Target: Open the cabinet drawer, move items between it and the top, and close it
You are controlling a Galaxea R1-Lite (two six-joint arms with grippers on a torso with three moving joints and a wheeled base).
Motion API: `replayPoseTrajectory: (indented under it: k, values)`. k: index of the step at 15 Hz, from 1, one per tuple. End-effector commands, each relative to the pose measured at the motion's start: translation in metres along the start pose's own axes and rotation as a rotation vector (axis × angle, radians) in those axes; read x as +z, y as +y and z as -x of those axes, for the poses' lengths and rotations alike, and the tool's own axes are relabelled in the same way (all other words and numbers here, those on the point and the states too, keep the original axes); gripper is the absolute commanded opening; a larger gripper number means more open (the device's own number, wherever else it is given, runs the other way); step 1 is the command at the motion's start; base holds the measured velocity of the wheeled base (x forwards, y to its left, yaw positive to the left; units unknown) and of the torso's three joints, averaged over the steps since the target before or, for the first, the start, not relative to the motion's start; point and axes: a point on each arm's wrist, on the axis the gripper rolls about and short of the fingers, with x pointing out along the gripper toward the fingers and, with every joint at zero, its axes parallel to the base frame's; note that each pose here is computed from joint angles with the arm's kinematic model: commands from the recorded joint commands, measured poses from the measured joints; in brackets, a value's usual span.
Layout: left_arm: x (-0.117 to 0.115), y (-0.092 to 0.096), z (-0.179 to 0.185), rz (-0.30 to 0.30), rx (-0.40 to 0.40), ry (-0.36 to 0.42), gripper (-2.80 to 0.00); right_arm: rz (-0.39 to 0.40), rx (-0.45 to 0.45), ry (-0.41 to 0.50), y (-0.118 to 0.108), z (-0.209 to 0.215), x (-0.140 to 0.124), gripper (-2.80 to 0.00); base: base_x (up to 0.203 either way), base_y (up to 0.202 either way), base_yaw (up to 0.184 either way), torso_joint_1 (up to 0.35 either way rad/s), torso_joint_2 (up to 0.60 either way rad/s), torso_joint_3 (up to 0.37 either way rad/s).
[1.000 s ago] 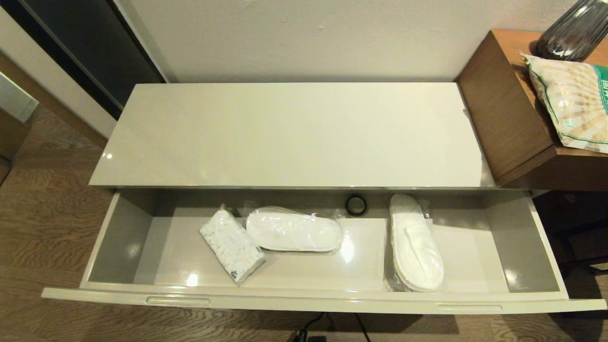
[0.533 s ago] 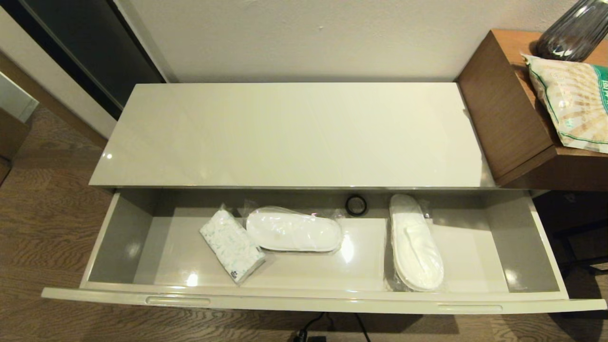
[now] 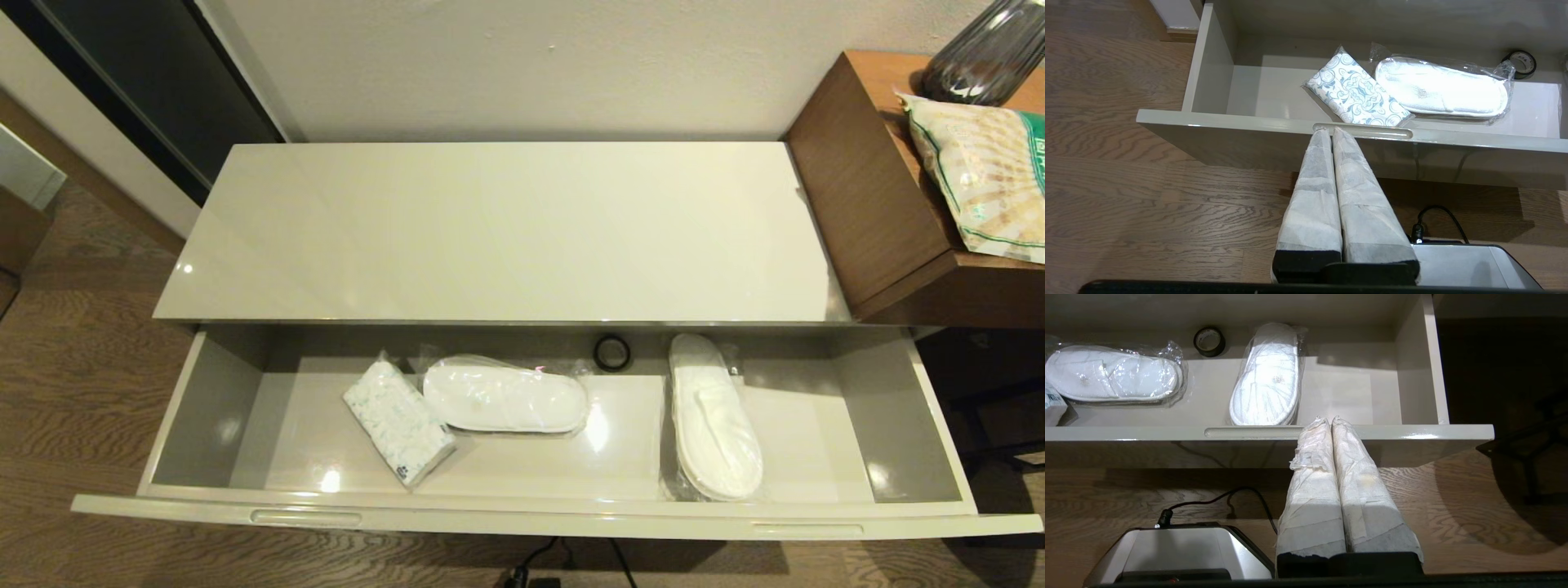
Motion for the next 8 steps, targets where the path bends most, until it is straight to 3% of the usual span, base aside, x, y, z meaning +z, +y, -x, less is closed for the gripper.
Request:
replayPoseTrajectory:
  k: [1,8]
  values:
    - [0.0,0.0,0.0001,0.001,0.0,-0.001,-2.8,-0.028,-0.005,-0.003,-0.0001,-0.0002,0.0007,-2.8,0.0,0.0,0.0,0.0,0.0,0.0]
    - [0.0,0.0,0.0001,0.001,0.0,-0.001,-2.8,-0.036,-0.007,-0.002,-0.0002,-0.0002,0.0005,-2.8,0.0,0.0,0.0,0.0,0.0,0.0]
